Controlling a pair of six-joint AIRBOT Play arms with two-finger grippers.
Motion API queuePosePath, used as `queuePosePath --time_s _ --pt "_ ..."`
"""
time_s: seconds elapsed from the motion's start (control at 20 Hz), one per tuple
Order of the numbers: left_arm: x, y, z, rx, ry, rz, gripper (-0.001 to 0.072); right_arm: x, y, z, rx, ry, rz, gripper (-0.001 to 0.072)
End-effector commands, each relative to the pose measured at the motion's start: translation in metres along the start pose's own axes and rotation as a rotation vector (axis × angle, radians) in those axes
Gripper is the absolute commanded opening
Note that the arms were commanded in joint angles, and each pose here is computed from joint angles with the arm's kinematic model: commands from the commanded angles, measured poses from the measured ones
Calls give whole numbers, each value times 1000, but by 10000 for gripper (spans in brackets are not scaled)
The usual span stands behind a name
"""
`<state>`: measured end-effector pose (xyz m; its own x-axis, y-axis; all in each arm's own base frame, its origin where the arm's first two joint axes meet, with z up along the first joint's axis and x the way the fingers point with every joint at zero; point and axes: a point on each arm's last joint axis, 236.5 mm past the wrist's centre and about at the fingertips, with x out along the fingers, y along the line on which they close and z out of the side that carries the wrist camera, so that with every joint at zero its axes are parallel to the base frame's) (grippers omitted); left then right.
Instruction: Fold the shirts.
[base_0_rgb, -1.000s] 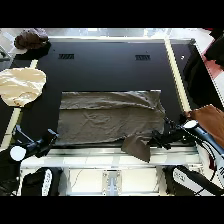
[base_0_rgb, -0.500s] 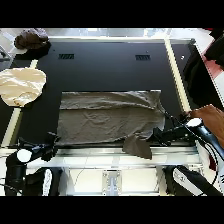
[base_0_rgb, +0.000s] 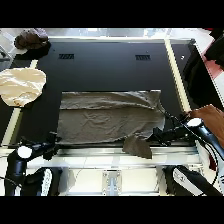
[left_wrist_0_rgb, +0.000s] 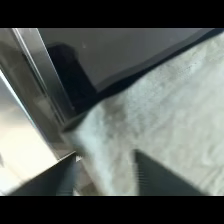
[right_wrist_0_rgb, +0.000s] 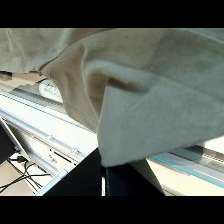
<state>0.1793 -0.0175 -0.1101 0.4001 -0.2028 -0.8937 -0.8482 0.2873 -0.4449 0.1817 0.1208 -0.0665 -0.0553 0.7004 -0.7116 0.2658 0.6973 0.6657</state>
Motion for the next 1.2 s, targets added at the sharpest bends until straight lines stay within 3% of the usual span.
queuePosePath --time_s 0.0,0.1,0.35,0.55,0.8,1.0,1.15 --pt "3 -6 6 6 -18 -21 186 0 1 0 0 0 3 21" --pt "0 -13 12 37 -45 -48 11 0 1 -1 0 3 5 21" --pt "-57 -76 34 369 -220 -219 10 -9 11 -3 -46 -17 10 20" --pt "-102 -105 24 628 -229 -227 10 -58 49 2 -231 -179 -37 19" --pt "-132 -162 29 842 -240 -295 9 -112 91 33 -319 -430 -55 16" --pt "-110 -214 46 1010 -191 -273 8 -129 108 85 -334 -531 -61 16" --pt "-63 -246 60 1146 -125 -165 8 -124 111 138 -324 -563 -76 16"
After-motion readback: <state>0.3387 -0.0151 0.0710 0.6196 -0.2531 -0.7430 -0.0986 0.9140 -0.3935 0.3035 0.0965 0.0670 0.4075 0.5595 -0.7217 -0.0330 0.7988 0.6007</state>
